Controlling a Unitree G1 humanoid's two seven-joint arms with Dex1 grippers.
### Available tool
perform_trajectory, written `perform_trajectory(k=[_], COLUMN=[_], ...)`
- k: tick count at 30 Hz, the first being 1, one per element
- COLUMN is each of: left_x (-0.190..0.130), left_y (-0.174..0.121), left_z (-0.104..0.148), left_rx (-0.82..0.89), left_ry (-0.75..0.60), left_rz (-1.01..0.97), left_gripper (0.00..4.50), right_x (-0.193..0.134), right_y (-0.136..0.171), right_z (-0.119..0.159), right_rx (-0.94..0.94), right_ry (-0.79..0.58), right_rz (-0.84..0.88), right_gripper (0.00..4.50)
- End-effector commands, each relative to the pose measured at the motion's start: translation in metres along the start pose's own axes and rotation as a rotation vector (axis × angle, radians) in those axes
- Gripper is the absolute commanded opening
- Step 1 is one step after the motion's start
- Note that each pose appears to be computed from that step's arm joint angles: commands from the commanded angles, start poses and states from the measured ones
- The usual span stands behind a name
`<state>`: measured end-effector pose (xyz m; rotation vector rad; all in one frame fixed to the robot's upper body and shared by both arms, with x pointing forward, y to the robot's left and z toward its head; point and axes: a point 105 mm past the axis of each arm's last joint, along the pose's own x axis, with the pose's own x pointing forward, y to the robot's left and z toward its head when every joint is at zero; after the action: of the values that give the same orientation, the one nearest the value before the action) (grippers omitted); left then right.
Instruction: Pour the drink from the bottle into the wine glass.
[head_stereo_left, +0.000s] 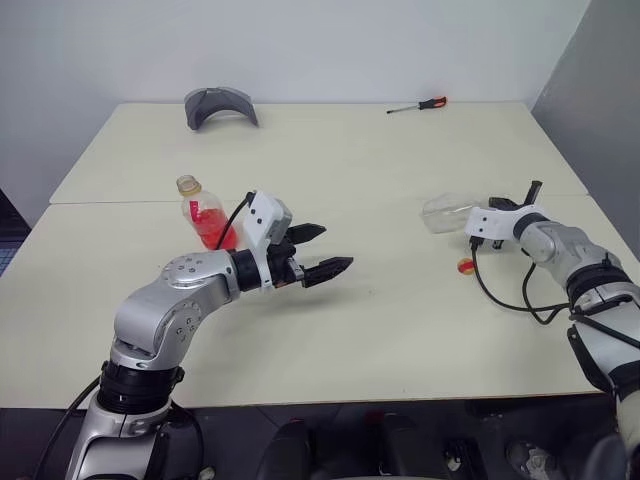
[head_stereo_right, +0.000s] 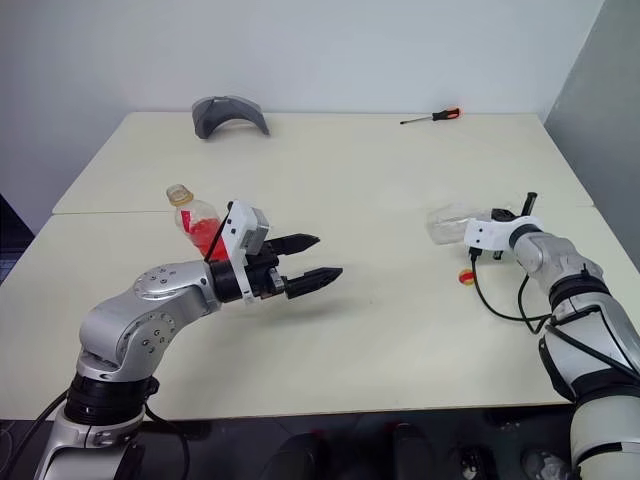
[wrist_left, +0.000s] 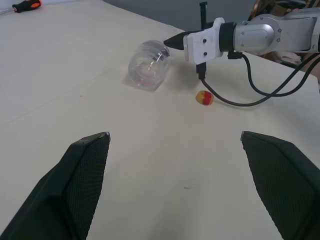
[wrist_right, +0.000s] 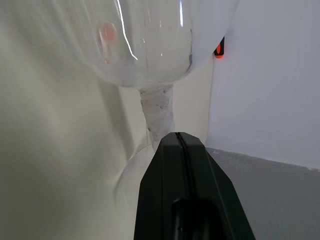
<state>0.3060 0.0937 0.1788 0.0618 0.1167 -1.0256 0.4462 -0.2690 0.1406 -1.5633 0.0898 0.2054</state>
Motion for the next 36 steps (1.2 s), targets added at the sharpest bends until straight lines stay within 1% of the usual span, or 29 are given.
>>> perform_trajectory(k=[1, 3, 7, 13, 36], left_x=[-0.0029, -0.0026, -0.0020, -0.0017, -0.0007], left_y=[-0.0017, -0.0016, -0.0017, -0.0011, 0.0010], left_z=[0.0084, 0.0079, 0.0078, 0.0086, 0.0100], left_rx=[0.028, 0.027, 0.026, 0.029, 0.039], left_ry=[-0.030, -0.029, -0.030, -0.031, -0.040], left_rz=[-0.001, -0.002, -0.006, -0.007, 0.001], left_gripper=[4.50, 4.50, 4.50, 4.50, 4.50], right_x=[-0.0019, -0.0022, -0.0026, -0.0030, -0.0008], right_y=[-0.0150, -0.0154, -0.0174, -0.0188, -0.0226], right_z=[-0.0039, -0.0037, -0.0052, -0.0072, -0.0054], right_rx=[0.056, 0.055, 0.041, -0.001, 0.018], right_ry=[-0.004, -0.009, -0.005, 0.006, 0.013], right_rz=[-0.035, -0.033, -0.038, -0.050, -0.048], right_gripper=[0.37, 0.88, 2.25, 4.47, 4.47])
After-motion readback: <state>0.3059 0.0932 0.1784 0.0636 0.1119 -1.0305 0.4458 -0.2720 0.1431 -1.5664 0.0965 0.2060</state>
